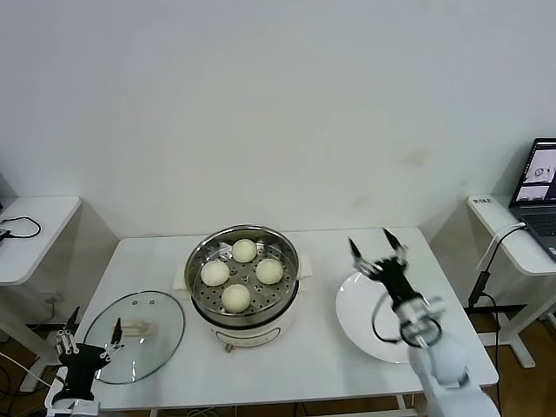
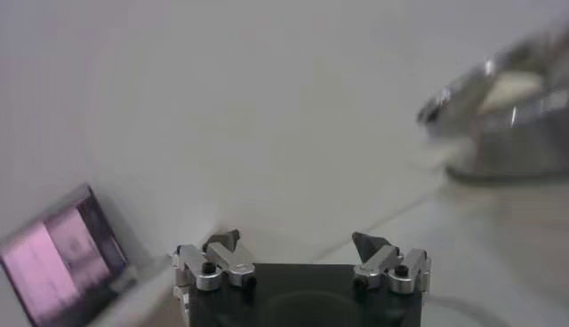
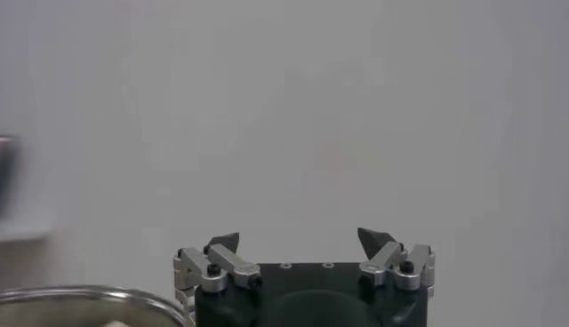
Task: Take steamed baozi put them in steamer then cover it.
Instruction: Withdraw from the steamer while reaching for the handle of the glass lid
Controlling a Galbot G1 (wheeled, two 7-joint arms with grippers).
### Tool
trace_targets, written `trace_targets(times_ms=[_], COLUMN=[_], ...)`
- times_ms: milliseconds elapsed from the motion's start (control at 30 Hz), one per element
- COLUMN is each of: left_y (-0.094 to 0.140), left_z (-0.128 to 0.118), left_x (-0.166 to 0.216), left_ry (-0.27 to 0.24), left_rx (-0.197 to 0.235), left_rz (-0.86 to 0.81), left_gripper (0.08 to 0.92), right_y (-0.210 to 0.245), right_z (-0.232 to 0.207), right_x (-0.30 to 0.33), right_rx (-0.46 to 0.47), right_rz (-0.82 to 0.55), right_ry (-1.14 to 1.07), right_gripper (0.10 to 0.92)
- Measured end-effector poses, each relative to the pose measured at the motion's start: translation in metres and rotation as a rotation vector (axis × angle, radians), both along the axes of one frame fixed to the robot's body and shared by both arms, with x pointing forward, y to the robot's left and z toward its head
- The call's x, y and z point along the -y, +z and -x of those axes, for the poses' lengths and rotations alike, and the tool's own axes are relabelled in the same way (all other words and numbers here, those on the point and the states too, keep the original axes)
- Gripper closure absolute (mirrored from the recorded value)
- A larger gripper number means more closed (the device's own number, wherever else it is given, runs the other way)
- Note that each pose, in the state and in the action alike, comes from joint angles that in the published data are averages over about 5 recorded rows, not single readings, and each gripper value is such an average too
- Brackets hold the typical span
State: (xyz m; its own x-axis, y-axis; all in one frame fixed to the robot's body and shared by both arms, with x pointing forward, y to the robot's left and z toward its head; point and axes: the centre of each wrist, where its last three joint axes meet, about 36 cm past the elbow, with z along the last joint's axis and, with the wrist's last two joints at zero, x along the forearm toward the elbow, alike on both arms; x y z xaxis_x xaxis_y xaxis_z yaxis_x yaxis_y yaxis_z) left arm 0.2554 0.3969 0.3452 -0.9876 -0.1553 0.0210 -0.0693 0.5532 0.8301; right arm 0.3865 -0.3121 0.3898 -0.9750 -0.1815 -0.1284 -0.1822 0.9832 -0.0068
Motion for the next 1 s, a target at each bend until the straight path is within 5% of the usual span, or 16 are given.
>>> trace_targets(times_ms=[400, 1000], left_y=[-0.023, -0.043], left_z=[0.007, -0.018], left_x=[-0.045, -0.054], left_ry=[-0.128, -0.252], left_rx=[-0.113, -0.182], left_rz=[-0.479, -0.63], left_gripper=[0.177, 0.177], right_y=[-0.018, -0.026], right_z=[0.076, 0.118], right_x=[0.033, 0.037], right_rx=[-0.086, -0.136], right_rz=[0.01, 0.021], right_ry=[-0.177, -0.261], right_gripper=[0.2, 0.2])
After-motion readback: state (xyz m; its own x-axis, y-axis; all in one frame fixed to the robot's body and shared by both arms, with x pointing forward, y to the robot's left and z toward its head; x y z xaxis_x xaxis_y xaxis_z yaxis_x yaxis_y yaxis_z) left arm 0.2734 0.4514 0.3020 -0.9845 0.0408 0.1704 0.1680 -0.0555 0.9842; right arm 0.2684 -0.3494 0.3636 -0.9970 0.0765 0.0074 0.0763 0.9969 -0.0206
